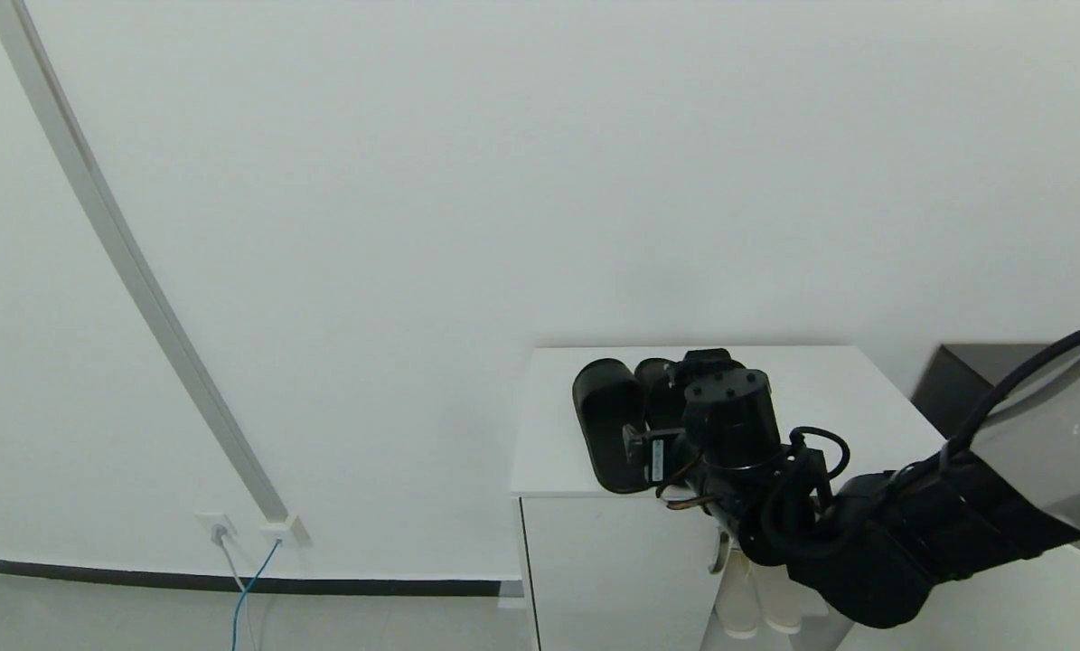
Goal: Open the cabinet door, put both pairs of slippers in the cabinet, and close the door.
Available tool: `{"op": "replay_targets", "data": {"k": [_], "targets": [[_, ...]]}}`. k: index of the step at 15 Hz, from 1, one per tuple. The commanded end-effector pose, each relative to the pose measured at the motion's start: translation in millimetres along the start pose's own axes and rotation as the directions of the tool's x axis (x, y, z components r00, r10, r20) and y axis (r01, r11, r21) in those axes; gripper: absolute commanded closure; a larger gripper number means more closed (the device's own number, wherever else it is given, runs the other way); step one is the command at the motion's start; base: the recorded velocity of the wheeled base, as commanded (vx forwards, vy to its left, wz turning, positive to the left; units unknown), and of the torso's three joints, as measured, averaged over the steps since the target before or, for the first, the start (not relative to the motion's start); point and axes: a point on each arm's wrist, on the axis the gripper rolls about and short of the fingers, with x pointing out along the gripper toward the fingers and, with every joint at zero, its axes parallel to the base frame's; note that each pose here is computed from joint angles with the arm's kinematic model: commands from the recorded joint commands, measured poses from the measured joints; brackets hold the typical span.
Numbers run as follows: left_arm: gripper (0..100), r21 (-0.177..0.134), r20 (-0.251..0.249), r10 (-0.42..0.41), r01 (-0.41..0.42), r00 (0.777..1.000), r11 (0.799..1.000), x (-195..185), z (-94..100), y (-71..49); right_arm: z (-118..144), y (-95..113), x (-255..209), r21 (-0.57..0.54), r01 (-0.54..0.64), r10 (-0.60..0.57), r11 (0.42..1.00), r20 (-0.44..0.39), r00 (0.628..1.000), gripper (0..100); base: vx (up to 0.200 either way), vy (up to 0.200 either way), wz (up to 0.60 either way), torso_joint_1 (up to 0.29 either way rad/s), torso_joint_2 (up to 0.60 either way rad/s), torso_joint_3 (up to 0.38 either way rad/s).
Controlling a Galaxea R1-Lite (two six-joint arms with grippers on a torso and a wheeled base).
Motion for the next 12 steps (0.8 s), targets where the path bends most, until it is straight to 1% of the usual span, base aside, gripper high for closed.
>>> {"op": "replay_targets", "data": {"k": [1,4,8,12], "targets": [[100,0.0,-0.001,0.0,0.0,1.0,1.0,0.1,0.1,0.0,-14.7,-0.1,20.1,-0.009,0.006,-0.006,1.0,-0.037,0.999,0,0.0,0.0,0.0,0.0,0.0,0.0],[100,0.0,-0.001,0.0,0.0,1.0,1.0,0.1,0.1,0.0,-21.4,2.5,53.6,0.007,0.025,-0.025,1.0,-0.026,0.999,0,0.0,0.0,0.0,0.0,0.0,0.0],[100,0.0,-0.001,0.002,-0.002,1.0,1.0,0.1,0.1,0.0,-24.0,2.8,89.7,0.024,0.049,-0.049,0.999,0.004,0.999,0,0.0,0.0,0.0,0.0,0.0,0.0],[100,0.0,-0.003,0.002,-0.002,1.0,1.0,0.2,-0.3,0.0,-26.2,-3.2,122.8,0.013,0.082,-0.082,0.997,0.035,0.996,0,0.0,0.0,0.0,0.0,0.0,0.0]]}}
